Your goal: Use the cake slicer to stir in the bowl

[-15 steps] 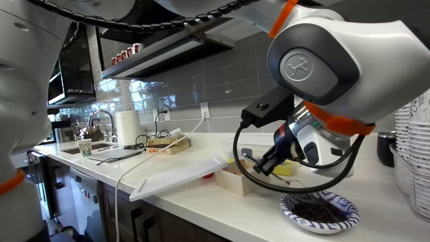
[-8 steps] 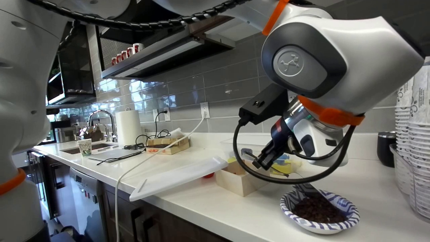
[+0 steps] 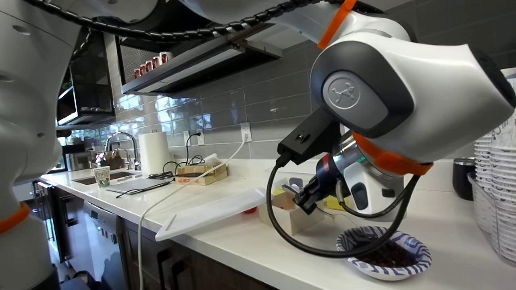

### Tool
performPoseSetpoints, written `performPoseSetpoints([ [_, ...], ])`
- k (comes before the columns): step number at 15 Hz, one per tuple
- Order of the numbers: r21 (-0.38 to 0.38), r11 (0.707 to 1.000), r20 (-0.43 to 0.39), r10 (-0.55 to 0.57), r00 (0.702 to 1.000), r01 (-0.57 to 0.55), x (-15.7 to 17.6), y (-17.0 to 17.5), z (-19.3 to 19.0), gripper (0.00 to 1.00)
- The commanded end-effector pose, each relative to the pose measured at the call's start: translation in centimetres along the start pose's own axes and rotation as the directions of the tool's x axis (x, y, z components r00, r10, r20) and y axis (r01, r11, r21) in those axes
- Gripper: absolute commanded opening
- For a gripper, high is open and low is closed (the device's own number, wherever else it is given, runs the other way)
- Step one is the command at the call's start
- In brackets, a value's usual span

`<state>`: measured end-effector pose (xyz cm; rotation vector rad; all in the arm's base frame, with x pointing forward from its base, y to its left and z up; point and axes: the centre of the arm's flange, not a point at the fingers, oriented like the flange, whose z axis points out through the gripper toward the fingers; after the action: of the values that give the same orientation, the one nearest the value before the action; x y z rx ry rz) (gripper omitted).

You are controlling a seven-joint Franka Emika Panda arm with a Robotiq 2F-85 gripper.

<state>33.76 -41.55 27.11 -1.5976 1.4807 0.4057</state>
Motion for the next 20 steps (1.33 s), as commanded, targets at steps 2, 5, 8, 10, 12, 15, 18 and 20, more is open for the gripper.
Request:
performPoseSetpoints([
  [2,0.022,1.0,0.048,-0.02,0.999,0.018,-0.7,0.0,-0.4,0.01],
  [5,0.01,1.0,0.061,0.004,0.998,-0.005,-0.6,0.0,-0.4,0.01],
  [8,0.008,1.0,0.081,0.022,0.996,-0.023,-0.5,0.0,-0.1,0.01],
  [10,-0.002,0.999,0.077,0.042,0.996,-0.042,-0.5,-0.1,-0.1,0.01],
  [12,-0.017,0.998,0.057,0.067,0.996,-0.066,-0.5,-0.2,-0.3,0.01],
  [15,-0.02,0.999,-0.003,0.051,0.999,-0.051,-0.7,-0.8,-0.7,0.01],
  [18,-0.031,0.999,-0.051,0.02,0.999,-0.022,-0.4,-1.4,-0.5,0.01],
  [20,-0.036,0.999,-0.053,0.014,0.999,-0.016,-0.1,-1.7,-0.1,0.01],
])
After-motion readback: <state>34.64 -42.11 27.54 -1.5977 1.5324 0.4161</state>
